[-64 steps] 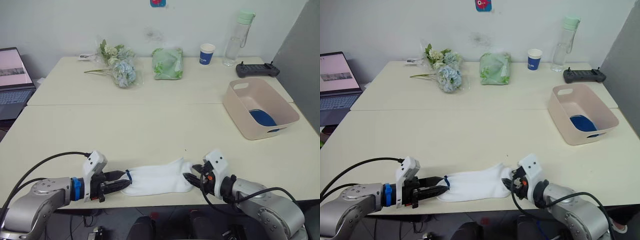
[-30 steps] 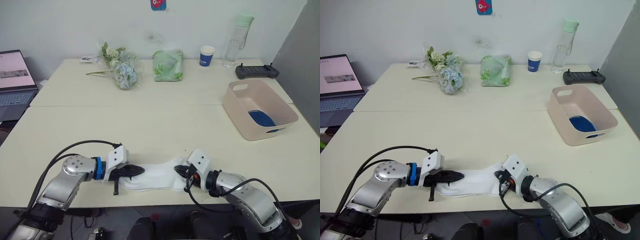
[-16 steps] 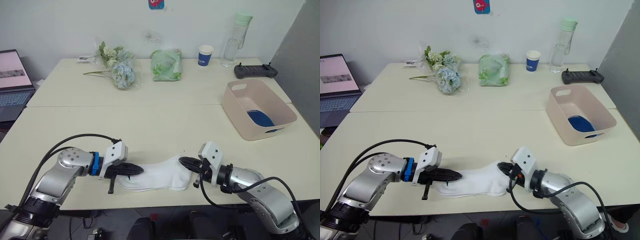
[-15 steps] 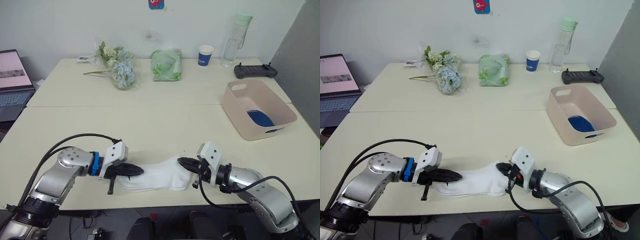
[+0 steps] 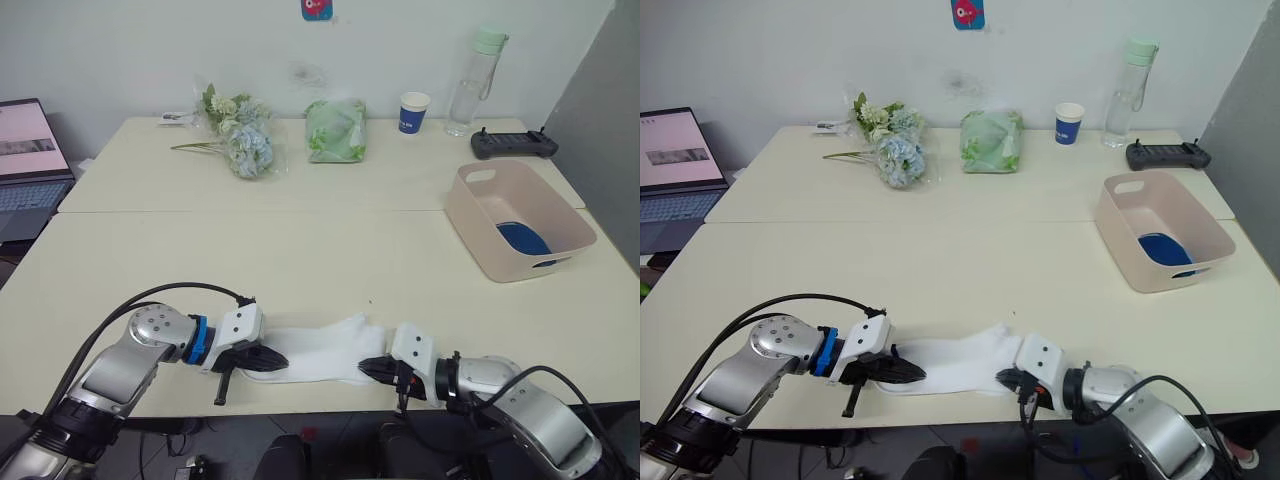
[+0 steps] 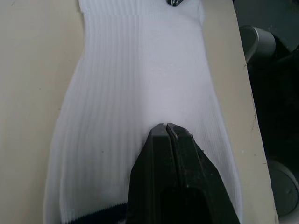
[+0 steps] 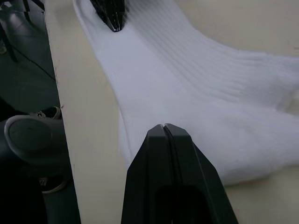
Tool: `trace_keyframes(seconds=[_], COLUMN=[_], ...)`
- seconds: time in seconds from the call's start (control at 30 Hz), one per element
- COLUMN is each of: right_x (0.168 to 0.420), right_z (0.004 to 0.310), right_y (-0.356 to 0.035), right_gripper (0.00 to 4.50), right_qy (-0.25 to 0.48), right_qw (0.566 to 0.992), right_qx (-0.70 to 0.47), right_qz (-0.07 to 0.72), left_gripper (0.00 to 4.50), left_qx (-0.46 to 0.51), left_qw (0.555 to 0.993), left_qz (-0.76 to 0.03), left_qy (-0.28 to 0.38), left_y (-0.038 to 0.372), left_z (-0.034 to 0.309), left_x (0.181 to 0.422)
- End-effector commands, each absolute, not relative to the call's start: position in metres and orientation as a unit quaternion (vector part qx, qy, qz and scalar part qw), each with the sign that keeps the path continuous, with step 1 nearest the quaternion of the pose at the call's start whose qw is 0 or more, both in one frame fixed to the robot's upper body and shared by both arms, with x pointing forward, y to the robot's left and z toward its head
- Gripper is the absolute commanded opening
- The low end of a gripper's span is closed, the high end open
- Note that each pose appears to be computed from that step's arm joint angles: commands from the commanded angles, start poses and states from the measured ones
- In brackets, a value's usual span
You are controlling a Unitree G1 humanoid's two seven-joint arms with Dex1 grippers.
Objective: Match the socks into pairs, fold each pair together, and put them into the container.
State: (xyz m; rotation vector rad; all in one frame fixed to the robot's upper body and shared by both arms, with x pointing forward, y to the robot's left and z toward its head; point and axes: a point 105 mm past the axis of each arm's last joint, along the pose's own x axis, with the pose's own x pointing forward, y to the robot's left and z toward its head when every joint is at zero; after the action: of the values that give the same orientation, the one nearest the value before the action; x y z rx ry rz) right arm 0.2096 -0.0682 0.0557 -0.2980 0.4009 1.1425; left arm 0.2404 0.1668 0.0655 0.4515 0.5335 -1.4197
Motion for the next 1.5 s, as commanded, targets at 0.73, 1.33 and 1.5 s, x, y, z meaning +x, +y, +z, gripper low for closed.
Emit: trace_keyframes(seconds=[0.73,1.33,1.5], right_x=[0.236,0.247,0.246], right_z=[0.065,0.083,0.106], right_y=[-0.078,-0.109,-0.113], right_gripper=[2.84,0.03,0.03], right_qy=[0.163,0.137,0.122], right_qw=[0.907,0.911,0.905], right_qx=[-0.048,-0.092,-0.091], right_qz=[0.385,0.378,0.398], left_gripper=[0.0,0.0,0.0], left_qx=[0.153,0.131,0.136], left_qw=[0.76,0.757,0.743], left_qz=[-0.583,-0.621,-0.636], left_qy=[0.242,0.155,0.158], left_y=[0.164,0.117,0.105], left_z=[0.055,0.091,0.085], left_x=[0.249,0.269,0.273])
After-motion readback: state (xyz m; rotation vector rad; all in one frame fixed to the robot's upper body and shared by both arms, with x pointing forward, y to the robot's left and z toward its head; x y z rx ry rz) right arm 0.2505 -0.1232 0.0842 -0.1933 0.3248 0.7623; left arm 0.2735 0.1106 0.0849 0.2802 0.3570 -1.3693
